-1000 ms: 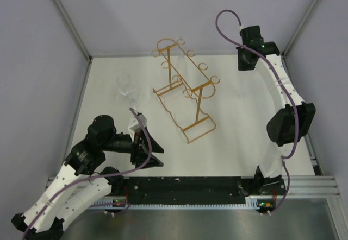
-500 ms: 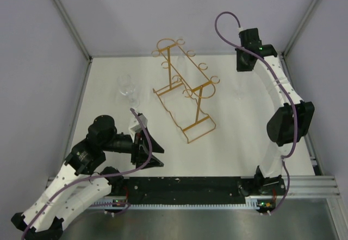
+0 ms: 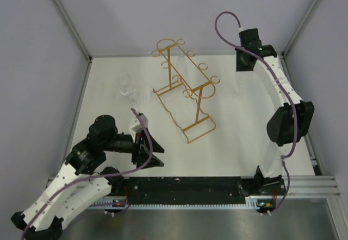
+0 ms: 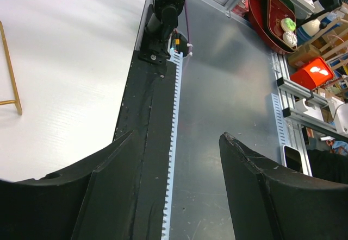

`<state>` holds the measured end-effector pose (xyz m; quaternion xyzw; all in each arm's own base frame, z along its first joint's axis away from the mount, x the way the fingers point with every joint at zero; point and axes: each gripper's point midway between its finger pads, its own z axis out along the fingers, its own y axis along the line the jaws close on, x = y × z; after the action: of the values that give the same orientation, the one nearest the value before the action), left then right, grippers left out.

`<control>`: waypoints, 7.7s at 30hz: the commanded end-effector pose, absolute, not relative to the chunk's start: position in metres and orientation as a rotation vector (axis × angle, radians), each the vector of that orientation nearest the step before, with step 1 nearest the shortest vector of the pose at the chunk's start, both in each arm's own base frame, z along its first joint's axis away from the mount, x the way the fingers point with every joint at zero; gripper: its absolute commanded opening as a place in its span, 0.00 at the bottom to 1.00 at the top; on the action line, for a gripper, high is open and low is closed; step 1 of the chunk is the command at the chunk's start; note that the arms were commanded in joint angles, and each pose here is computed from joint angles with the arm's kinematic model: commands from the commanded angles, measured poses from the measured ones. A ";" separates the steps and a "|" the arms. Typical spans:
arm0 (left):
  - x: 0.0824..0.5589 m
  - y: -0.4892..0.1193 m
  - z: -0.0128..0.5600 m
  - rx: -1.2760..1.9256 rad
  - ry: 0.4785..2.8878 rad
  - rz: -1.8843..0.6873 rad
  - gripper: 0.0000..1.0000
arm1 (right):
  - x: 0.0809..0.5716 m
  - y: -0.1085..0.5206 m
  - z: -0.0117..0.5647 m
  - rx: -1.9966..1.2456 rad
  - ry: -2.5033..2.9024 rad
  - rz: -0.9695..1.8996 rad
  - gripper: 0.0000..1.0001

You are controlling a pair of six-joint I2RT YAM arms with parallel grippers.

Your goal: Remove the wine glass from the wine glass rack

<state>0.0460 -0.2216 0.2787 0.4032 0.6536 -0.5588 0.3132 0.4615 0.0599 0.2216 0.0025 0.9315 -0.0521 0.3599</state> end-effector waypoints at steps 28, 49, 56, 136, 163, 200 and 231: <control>0.051 -0.227 0.284 1.089 1.721 -1.458 0.67 | 0.457 0.186 0.437 -0.064 1.901 0.826 0.44; 0.053 -0.225 0.281 1.078 1.730 -1.437 0.67 | 0.499 0.279 0.414 -0.056 1.837 1.287 0.45; 0.053 -0.226 0.281 1.078 1.731 -1.435 0.67 | 0.501 0.294 0.403 -0.056 1.852 1.313 0.45; 0.055 -0.226 0.279 1.081 1.740 -1.426 0.68 | 0.500 0.294 0.410 0.044 1.814 1.445 0.00; 0.055 -0.228 0.282 1.081 1.756 -1.439 0.68 | 0.484 0.236 0.462 0.050 1.690 1.371 0.00; 0.094 -0.268 0.468 0.454 1.478 -2.004 0.68 | 0.140 0.205 0.495 -0.947 1.304 0.942 0.00; 0.128 -0.289 0.436 0.334 1.634 -1.991 0.69 | 0.113 0.284 0.454 -1.304 1.185 0.504 0.00</control>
<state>0.1294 -0.2900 0.4332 0.1108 0.6156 -0.7372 0.2556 0.1106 0.2884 0.4240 -0.5808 0.5328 0.2426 0.5657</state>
